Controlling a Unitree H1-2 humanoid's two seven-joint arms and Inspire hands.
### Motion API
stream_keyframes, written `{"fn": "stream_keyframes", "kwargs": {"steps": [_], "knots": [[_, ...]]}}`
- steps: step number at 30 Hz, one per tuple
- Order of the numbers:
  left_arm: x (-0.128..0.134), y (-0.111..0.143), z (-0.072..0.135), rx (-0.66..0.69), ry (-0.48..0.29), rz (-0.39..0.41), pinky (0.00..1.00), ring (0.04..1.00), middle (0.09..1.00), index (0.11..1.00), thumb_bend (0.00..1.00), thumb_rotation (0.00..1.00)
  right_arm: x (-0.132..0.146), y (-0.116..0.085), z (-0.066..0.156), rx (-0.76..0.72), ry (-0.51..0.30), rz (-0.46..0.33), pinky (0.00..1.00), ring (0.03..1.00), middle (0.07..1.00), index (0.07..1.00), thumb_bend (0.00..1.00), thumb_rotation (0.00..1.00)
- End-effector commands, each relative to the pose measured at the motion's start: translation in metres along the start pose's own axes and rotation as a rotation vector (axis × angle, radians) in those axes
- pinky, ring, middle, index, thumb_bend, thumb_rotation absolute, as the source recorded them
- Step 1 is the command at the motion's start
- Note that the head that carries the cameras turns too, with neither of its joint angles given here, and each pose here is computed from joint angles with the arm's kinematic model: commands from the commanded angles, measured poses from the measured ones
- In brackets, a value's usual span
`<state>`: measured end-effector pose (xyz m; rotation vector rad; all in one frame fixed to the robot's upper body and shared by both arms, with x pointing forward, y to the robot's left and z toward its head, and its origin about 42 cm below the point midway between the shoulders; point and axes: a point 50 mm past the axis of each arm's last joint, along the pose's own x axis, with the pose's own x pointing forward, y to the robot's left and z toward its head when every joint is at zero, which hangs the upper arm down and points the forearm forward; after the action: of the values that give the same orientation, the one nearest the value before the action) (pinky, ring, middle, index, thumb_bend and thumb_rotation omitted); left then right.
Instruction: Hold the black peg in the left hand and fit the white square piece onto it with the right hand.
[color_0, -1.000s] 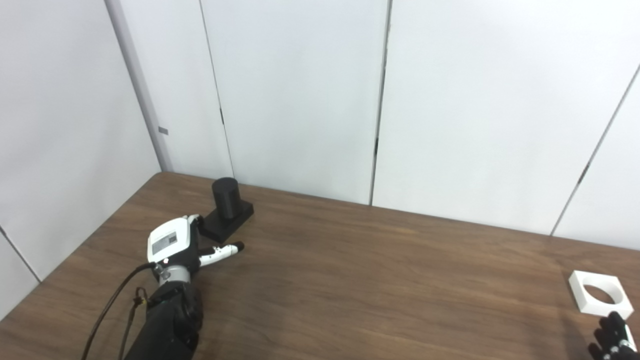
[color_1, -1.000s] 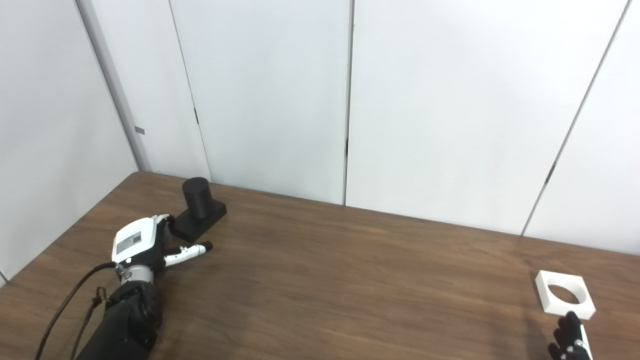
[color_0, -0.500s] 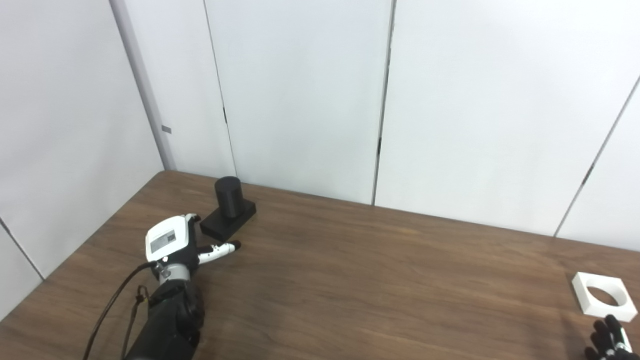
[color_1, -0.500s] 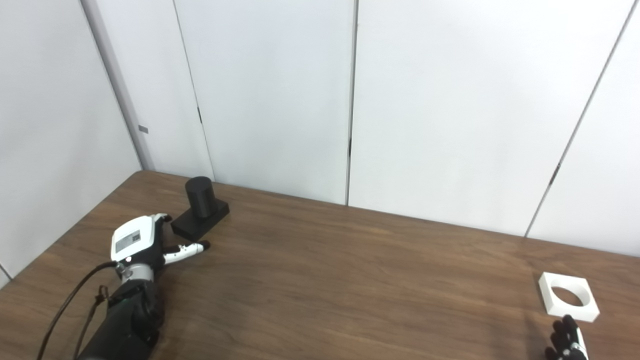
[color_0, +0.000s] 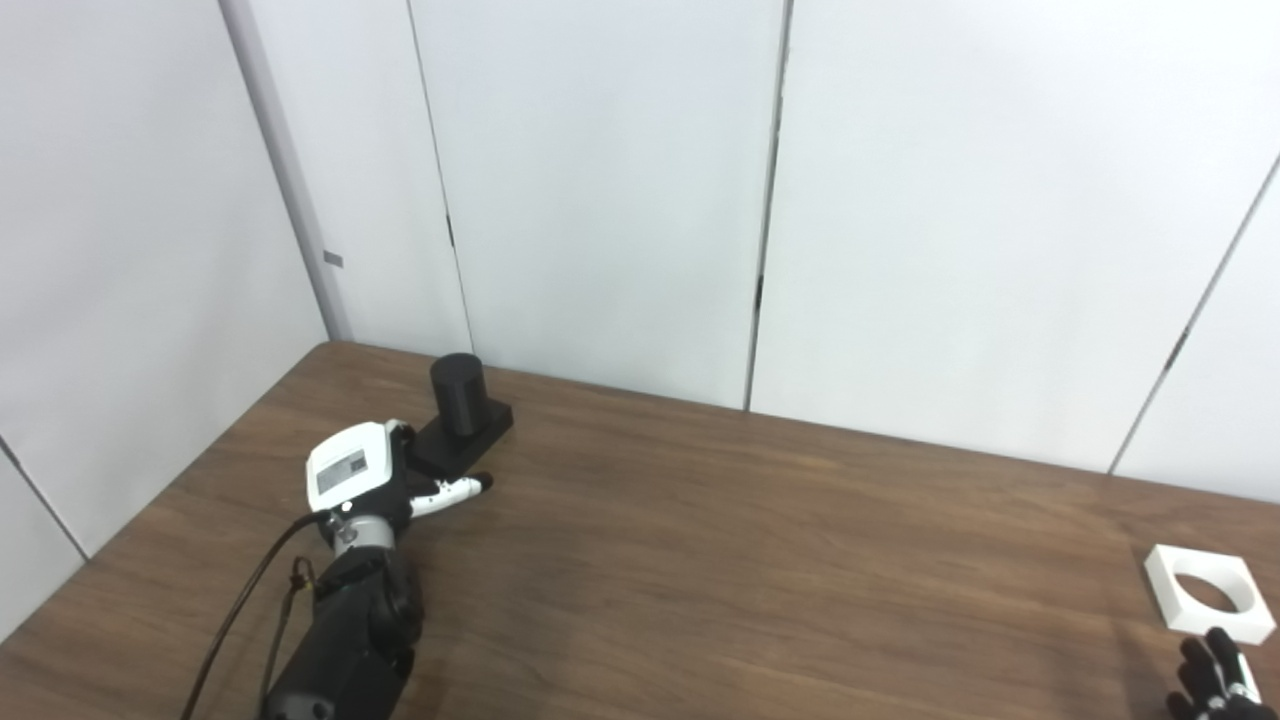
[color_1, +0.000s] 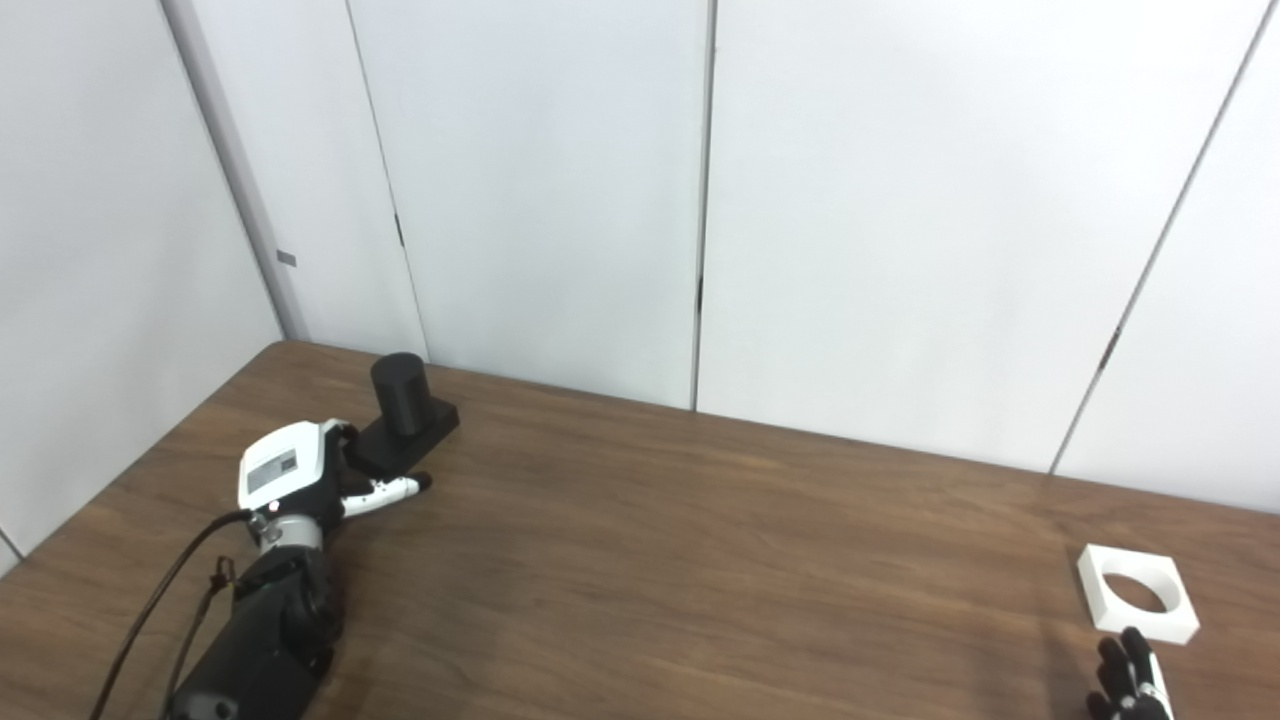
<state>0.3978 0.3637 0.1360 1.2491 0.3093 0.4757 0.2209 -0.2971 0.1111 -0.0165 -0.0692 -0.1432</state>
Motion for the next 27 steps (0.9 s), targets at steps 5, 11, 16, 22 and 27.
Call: {"fn": "stream_keyframes", "kwargs": {"steps": [5,11,16,22,27], "knots": [[0.0229,0.0296,0.0145,-0.009,-0.020,0.089,0.89,0.888,0.873,0.793,0.95,0.66,-0.0275,0.0020,-0.0017,0.009,0.018,-0.014,1.00,1.000,0.971,1.000,0.55,1.00],[0.0260,0.0282,0.0153,-0.008,-0.015,0.091,0.89,0.887,0.868,0.790,0.94,0.63,-0.0281,0.0019,-0.0008,0.008,0.020,-0.016,1.00,1.000,0.974,1.000,0.54,1.00],[0.0287,0.0285,0.0153,-0.006,-0.008,0.095,0.88,0.882,0.851,0.728,0.92,0.58,-0.0283,0.0021,-0.0003,0.012,0.022,-0.021,1.00,1.000,0.973,1.000,0.54,1.00],[0.0293,0.0295,0.0139,0.018,-0.019,0.116,0.80,0.840,0.802,0.599,0.84,0.45,-0.0283,0.0027,0.0012,0.008,0.022,-0.021,1.00,1.000,0.971,1.000,0.52,1.00],[0.0288,0.0279,0.0104,-0.037,-0.038,0.143,0.76,0.790,0.733,0.493,0.78,0.29,-0.0286,0.0025,0.0009,-0.003,0.028,-0.022,1.00,1.000,0.971,1.000,0.51,1.00]]}}
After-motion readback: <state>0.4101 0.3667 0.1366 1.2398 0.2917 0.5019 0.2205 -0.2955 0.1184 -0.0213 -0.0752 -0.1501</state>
